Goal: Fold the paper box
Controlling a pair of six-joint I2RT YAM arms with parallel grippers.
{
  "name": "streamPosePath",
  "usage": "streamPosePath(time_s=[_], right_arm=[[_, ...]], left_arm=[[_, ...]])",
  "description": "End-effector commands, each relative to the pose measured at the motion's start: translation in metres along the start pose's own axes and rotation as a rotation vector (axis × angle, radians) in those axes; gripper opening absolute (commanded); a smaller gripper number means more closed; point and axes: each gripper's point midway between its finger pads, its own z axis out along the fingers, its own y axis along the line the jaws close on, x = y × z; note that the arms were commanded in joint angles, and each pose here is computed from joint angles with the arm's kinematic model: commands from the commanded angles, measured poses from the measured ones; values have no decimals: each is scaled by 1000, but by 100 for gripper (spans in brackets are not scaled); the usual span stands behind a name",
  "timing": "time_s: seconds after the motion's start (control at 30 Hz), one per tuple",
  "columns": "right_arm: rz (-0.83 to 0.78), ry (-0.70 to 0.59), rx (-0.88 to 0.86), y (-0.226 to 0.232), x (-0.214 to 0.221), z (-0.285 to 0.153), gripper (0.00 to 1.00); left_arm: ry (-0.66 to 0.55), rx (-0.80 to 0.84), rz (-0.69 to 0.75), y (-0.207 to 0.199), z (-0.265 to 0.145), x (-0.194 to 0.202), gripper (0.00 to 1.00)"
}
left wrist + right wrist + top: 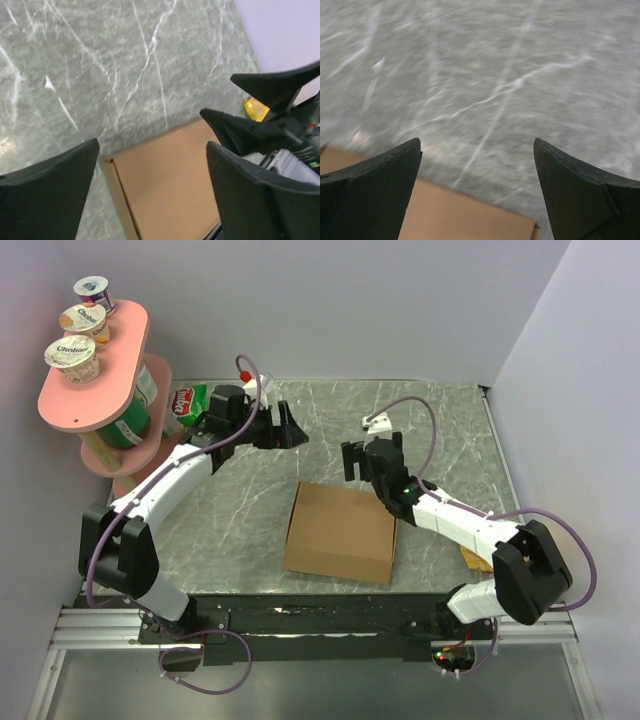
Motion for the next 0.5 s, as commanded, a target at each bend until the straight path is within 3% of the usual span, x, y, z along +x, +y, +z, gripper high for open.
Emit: streamPosePath(time_s=[0.0,0.13,0.17,0.3,0.47], right_arm=[[-24,3,-370,46,-14,-35,100],[-197,-3,-721,86,3,-95,100],[-302,-32,-785,94,8,-108,100],[-453,58,-827,107,37,-129,100],[-421,119,-712,102,36,-103,100]], left_arm=[[-37,-9,117,0,-22,3,99],[-19,-51,137,8,-39,25,96],[-17,-64,126,12,-41,30,96],[-15,-41,50,18,-48,51,96],[-18,-8,44,14,-62,36,96]])
